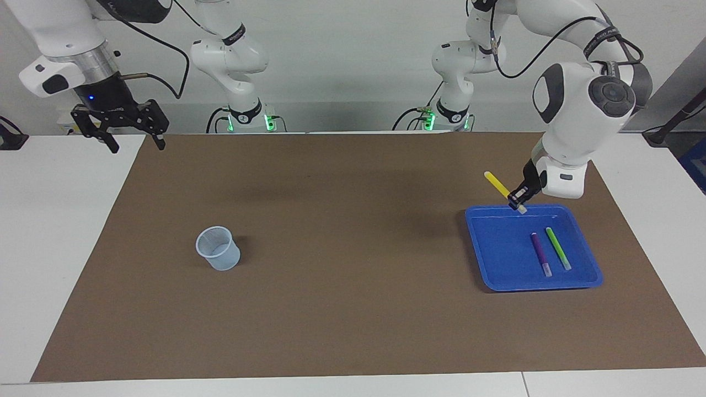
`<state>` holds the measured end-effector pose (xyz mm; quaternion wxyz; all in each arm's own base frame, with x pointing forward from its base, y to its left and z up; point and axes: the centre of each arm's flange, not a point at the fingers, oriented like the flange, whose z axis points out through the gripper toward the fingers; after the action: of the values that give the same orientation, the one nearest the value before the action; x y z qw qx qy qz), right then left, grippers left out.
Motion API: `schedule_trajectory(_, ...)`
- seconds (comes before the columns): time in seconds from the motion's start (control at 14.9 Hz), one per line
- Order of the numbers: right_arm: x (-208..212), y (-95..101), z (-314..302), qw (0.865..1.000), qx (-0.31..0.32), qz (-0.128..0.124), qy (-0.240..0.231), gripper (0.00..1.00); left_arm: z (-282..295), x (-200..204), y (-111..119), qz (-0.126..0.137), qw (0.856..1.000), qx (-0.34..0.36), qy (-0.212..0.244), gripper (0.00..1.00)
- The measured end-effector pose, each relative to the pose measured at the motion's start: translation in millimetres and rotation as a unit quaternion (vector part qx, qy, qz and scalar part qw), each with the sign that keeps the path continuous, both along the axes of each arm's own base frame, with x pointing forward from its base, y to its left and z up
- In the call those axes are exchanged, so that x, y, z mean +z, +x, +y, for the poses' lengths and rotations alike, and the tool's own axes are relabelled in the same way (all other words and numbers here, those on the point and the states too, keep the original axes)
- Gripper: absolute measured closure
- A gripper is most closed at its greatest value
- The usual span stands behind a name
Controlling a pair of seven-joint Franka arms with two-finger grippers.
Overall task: Transfer and insert pens with both arms
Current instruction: 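Lift the yellow pen and carry it toward the table center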
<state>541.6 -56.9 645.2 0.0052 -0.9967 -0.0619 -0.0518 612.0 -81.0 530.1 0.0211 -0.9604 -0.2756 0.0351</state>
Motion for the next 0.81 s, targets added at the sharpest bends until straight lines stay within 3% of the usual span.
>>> schedule_trajectory(0.34, -2.7, -2.3, 7.7, 0.992, 0.128, 0.013, -0.01, 0.01, 0.0, 61.0, -29.8, -0.02, 0.993, 0.113, -0.029, 0.82)
schedule_trajectory(0.54, -0.5, -5.1, 9.1, 0.98, 0.195, 0.02, -0.013, 0.02, -2.4, 76.9, -38.7, -0.028, 0.974, 0.224, -0.024, 0.82)
schedule_trajectory(0.81, 8.3, -6.9, 32.8, 0.964, 0.263, 0.023, -0.017, 0.03, -17.9, 79.1, -42.3, -0.027, 0.947, 0.32, -0.019, 0.82)
